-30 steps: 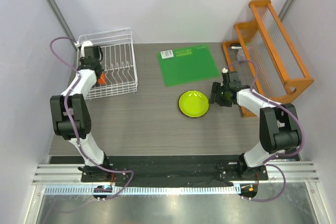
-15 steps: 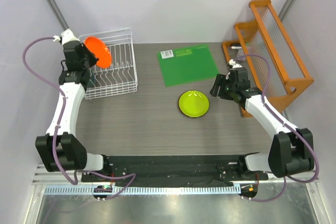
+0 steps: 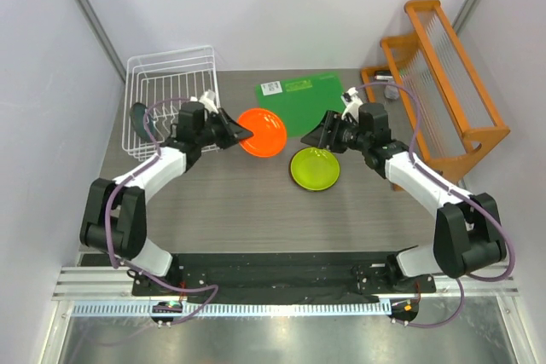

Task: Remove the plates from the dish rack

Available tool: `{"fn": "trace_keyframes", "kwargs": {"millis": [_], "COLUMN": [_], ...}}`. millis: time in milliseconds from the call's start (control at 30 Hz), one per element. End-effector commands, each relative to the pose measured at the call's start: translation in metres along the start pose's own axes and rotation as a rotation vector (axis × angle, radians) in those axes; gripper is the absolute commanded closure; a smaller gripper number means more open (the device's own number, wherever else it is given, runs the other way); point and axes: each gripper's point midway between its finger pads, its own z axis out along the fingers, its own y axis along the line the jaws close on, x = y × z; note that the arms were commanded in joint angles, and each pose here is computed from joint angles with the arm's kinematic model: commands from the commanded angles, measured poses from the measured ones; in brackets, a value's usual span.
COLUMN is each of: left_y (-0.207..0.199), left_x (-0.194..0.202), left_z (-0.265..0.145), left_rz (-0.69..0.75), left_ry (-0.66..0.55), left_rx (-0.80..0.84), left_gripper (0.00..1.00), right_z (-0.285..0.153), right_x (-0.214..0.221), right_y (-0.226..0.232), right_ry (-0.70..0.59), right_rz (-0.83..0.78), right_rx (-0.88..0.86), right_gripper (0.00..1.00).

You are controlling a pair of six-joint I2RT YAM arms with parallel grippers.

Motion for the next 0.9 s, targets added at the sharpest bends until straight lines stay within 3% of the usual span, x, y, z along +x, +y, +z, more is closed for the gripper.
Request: {"fn": "trace_keyframes", "kwargs": {"millis": [0,400,467,500,667,767,800,833,867], "left_y": [-0.066,-0.078,-0.076,-0.076,-0.080,-0.079,-0.077,-0.076,-0.076], "left_x": [0.005,0.052,0.058,0.059,0.065,0.067,0.067,0.066,0.064], "left_z": [0.000,0.013,0.014,0.014,0.017,0.018,0.018,0.019,0.019], "left_rz": [0.034,0.057,0.055,0.053,0.058,0.057,0.057,0.060,0.078], "left_ry": [-0.008,0.079,0.085,0.087,0.106,0.110,0.111,0.104,0.094], "left_rx": [0.250,0.300,0.300,0.302,0.323,0.322,0.315,0.306,0.298], "left_gripper": [1.00,1.00,1.00,1.00,1.00,1.00,0.95,0.66,0.55], "right_z": [0.007,0.027,0.029,0.030,0.031,0.028,0.023,0.020,0.015], "right_x": [-0.018,-0.003,-0.001,0.000,0.007,0.009,0.005,0.004,0.000], "right_y": [0.036,0.026,0.025,0.023,0.020,0.005,0.004,-0.001,-0.016], "right_ry": [-0.044,-0.006,0.001,0.003,0.020,0.023,0.005,-0.002,-0.017], "right_rz": [0.012,0.065,0.063,0.066,0.064,0.059,0.026,0.022,0.040], "right_rx": [-0.165,-0.204,-0.204,-0.201,-0.208,-0.122,-0.105,-0.083,-0.017], "right_gripper": [0.33,0.36,0.44,0.54,0.87,0.99,0.99,0.99,0.99]}}
